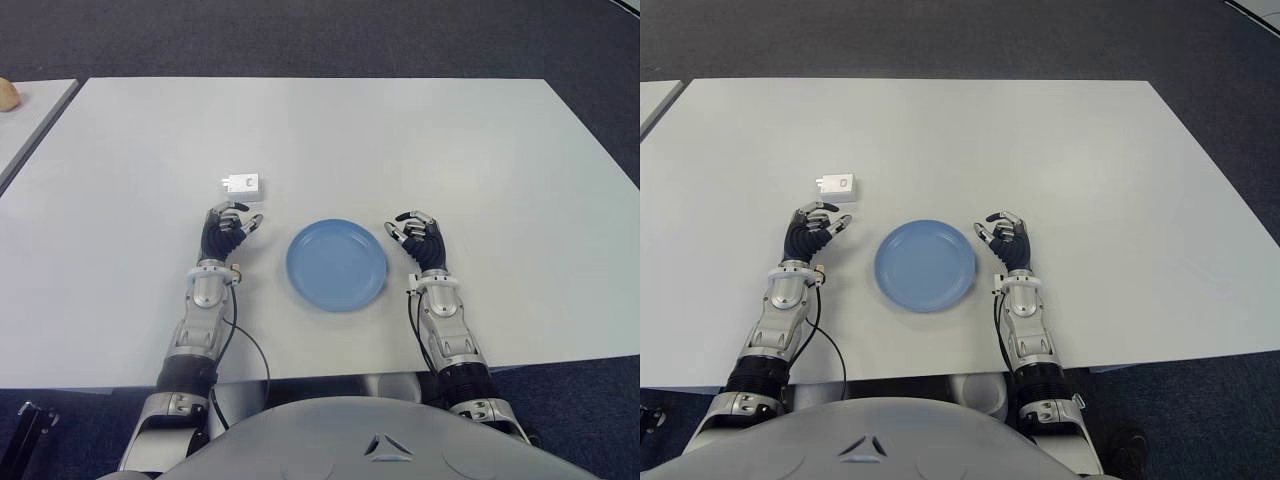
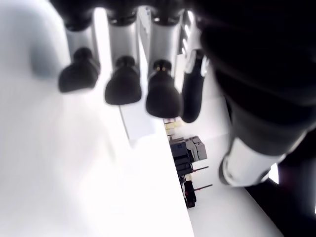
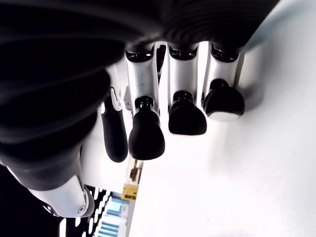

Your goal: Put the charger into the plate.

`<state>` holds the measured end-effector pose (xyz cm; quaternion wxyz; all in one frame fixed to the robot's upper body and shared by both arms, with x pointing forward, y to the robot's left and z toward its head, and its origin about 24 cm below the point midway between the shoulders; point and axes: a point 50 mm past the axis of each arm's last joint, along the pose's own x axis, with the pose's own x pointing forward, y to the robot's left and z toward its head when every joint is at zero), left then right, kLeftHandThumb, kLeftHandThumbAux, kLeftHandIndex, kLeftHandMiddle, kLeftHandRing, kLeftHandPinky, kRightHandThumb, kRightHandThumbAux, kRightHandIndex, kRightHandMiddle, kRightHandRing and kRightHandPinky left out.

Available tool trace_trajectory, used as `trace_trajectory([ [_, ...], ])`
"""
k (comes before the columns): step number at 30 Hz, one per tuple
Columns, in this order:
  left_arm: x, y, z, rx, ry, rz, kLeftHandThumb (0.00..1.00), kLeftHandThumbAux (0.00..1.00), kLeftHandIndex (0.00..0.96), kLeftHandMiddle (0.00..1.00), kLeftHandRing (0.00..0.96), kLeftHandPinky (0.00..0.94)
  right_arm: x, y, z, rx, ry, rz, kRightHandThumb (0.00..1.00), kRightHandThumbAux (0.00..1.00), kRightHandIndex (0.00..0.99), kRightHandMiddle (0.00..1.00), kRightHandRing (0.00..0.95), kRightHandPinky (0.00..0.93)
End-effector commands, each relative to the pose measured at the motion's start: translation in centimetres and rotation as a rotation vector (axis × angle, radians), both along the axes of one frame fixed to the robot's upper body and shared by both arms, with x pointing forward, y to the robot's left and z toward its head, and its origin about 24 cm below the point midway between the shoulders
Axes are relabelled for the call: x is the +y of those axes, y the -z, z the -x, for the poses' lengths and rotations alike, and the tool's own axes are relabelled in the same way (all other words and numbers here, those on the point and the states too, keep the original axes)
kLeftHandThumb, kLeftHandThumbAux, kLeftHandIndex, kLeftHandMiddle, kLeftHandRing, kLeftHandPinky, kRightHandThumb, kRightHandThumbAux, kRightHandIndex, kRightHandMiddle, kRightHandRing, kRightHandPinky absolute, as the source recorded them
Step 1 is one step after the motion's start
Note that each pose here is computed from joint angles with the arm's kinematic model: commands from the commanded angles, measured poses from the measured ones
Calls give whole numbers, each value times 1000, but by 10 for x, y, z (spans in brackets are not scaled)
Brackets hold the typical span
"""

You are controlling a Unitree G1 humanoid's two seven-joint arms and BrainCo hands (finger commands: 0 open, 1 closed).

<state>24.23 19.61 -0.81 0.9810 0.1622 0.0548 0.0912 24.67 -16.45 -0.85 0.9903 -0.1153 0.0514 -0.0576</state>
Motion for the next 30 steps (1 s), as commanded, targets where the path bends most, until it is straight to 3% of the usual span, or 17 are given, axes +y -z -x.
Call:
trace_trajectory([
  [1, 2, -11, -3, -37, 3, -98, 703, 722, 436, 808, 808, 801, -1, 9, 4, 50, 7, 7, 706, 728, 436, 821, 834, 845],
  [5, 4, -27, -14, -103, -9, -289, 704, 721, 436, 807, 810, 808, -1, 11, 3, 53, 8, 6, 706, 728, 436, 823, 837, 851],
  [11, 4, -41, -25, -192, -35, -532, 706, 720, 435, 771, 762, 738, 0, 11, 3, 50, 11, 4, 706, 728, 436, 826, 841, 852],
  [13, 4, -42, -27, -206, -39, -573, 783, 694, 425, 613, 688, 651, 0, 11, 2, 50, 11, 3, 707, 728, 436, 826, 841, 850],
  [14, 5, -43, -30, -214, -39, -613, 794, 691, 423, 591, 678, 639, 0, 11, 2, 50, 12, 3, 707, 728, 436, 826, 841, 850],
  [16, 8, -43, -38, -222, -34, -679, 818, 683, 439, 508, 555, 526, 0, 11, 2, 50, 12, 4, 706, 728, 436, 824, 838, 847],
  [19, 13, -45, -49, -214, 0, -795, 742, 700, 423, 391, 410, 413, 0, 11, 2, 49, 13, 6, 706, 728, 436, 819, 832, 841],
  [22, 16, -46, -53, -196, 19, -859, 620, 579, 248, 238, 237, 261, 1, 10, 2, 46, 13, 7, 706, 728, 436, 816, 829, 839],
  [27, 20, -47, -70, -147, 28, -937, 612, 464, 80, 91, 72, 75, 1, 9, 3, 44, 10, 9, 706, 727, 436, 816, 828, 837],
  [30, 22, -46, -82, -116, 39, -982, 610, 394, 26, 35, 23, 24, 2, 9, 3, 42, 9, 10, 706, 727, 436, 816, 828, 838],
])
